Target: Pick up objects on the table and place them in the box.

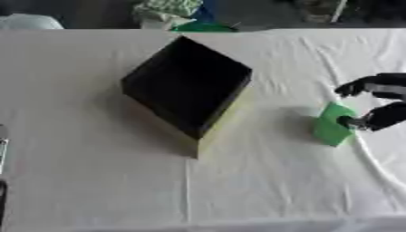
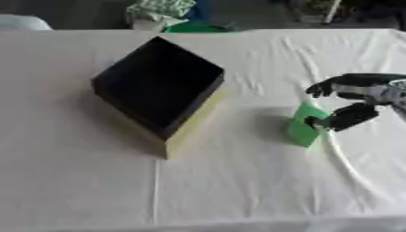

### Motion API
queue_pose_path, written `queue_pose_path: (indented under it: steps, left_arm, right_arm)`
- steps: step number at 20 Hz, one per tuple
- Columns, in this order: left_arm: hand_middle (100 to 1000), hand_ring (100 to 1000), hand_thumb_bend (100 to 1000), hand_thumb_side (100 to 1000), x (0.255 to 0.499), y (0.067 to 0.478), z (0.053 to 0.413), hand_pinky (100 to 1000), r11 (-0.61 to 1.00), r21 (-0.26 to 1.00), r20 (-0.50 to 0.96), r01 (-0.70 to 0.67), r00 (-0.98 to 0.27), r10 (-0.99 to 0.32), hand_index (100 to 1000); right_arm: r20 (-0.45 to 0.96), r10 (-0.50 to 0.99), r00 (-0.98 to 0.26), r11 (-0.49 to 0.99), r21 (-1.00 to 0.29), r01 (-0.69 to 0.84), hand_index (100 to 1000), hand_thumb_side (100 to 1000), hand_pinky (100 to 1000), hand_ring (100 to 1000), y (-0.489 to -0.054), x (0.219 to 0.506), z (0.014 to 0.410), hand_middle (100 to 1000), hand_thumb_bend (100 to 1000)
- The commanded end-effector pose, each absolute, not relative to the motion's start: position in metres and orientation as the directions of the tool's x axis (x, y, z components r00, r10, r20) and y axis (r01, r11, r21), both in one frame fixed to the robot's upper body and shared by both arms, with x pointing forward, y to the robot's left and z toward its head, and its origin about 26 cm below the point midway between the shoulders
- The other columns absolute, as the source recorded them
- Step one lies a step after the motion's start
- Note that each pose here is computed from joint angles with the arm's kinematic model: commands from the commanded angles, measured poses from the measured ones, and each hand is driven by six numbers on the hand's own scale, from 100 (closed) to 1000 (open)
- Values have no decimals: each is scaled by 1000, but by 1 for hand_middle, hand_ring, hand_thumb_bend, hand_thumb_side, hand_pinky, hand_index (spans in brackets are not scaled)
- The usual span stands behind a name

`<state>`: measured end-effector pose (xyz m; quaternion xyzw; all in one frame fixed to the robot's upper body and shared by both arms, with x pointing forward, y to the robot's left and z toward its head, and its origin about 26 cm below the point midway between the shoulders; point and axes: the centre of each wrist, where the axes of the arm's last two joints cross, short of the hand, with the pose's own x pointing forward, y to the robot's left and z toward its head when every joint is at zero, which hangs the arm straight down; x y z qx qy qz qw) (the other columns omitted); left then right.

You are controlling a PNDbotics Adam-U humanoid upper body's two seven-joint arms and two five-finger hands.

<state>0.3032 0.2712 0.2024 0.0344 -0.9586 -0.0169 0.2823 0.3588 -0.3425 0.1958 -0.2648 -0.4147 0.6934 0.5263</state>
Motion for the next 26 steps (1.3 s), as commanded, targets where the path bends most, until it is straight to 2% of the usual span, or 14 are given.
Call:
queue_pose_path:
  steps: [1,7,14,26]
  left_arm:
    - [668,742,110,832,301,272,211,656,997,62,512,-54,-855,-78,753]
    - [668,742,110,832,301,271,211,656,997,62,511,-52,-856,-77,753]
    - [669,743,109,831,301,271,211,656,997,63,511,-50,-856,-75,753]
    - [669,744,109,832,301,270,211,656,997,63,514,-46,-855,-72,753]
  right_arm:
    - [52,955,-292,-102,-867,-488,1000,625,965,932,-350,358,207,887,267]
    - [57,956,-287,-96,-864,-494,1000,622,964,932,-351,358,206,887,273]
    - [36,964,-262,-101,-866,-490,1000,704,970,936,-351,360,202,897,339]
    - [30,967,-251,-106,-854,-509,1000,699,967,934,-346,369,194,895,327]
